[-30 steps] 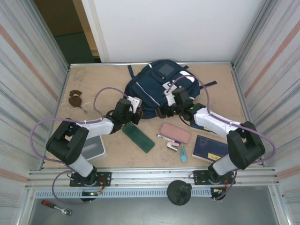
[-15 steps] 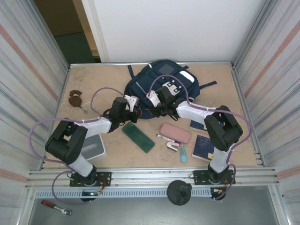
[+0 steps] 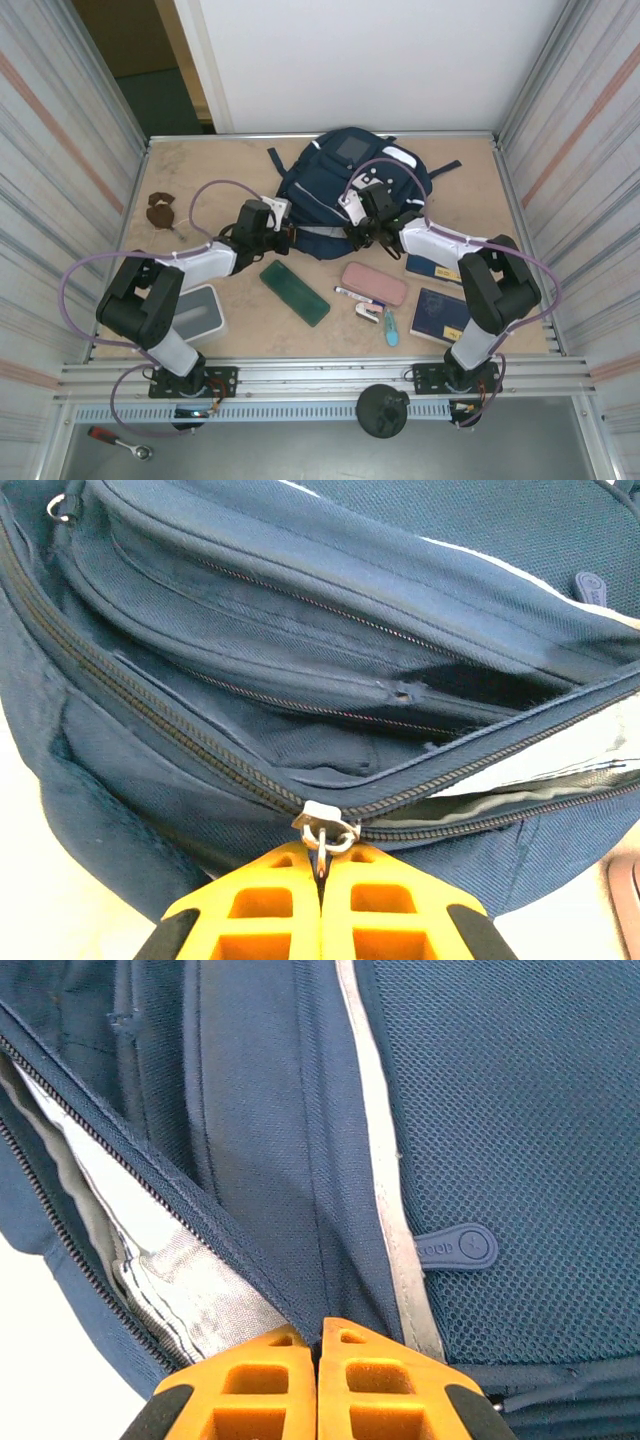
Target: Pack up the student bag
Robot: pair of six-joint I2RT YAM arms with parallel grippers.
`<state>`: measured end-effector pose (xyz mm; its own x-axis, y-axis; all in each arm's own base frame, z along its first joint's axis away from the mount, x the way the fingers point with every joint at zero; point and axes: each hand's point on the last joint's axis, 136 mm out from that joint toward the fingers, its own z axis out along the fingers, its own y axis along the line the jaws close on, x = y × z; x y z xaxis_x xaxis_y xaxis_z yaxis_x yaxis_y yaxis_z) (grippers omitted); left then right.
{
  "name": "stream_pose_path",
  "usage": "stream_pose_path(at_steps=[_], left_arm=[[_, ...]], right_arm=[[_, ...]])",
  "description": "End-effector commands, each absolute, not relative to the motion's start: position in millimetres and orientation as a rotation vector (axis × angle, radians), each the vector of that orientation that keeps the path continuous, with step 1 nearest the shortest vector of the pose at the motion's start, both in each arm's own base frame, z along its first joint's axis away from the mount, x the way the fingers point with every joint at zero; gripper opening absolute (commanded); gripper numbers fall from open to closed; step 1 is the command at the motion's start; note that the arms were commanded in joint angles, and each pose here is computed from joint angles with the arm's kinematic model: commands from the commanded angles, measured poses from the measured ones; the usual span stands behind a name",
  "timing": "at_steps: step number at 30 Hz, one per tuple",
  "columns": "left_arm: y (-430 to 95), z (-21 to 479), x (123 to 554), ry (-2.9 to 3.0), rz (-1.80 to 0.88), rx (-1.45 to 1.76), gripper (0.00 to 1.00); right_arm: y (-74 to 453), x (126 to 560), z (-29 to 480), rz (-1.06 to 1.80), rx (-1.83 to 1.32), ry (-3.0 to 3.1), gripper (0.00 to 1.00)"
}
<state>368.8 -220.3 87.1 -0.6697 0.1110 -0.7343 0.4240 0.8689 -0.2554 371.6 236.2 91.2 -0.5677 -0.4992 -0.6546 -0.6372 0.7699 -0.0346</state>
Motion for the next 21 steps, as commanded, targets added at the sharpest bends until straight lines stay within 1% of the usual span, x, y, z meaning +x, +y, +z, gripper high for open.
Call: stream_pose_path(at_steps=[1,3,4,5,7,9,11,13,15,19,21], left_arm=[[-207,83,371,2.325,-0.484,0.347,0.00],[-216,88,369,2.312,-0.551,0.366,0.00],[-222,93,367,2.301,-0.591,0.384,0.00],[-227,96,365,2.293,-0.632,0.401,0.00],[-236,105,362,2.271,-0.704,0.427,0.00],[-242,113,359,2.251,-0.748,0.449,0.00],[-244,119,357,2.238,-0.771,0.457,0.00],[-245,123,355,2.228,-0.782,0.462,0.00],[-245,126,354,2.221,-0.785,0.465,0.00],[-243,127,352,2.216,-0.783,0.458,0.00],[-241,126,352,2.217,-0.773,0.447,0.00]], right_arm=[[199,387,107,0.133,-0.707,2.332,0.03],[206,382,113,0.184,-0.727,2.323,0.07],[212,378,118,0.234,-0.745,2.311,0.12],[218,373,122,0.284,-0.761,2.299,0.19],[237,363,134,0.427,-0.801,2.259,0.36],[254,356,142,0.519,-0.836,2.223,0.50],[271,352,145,0.562,-0.876,2.195,0.61],[289,352,143,0.580,-0.914,2.178,0.67],[303,355,137,0.588,-0.948,2.178,0.70],[325,363,115,0.576,-1.011,2.195,0.71],[330,366,104,0.581,-1.025,2.217,0.68]])
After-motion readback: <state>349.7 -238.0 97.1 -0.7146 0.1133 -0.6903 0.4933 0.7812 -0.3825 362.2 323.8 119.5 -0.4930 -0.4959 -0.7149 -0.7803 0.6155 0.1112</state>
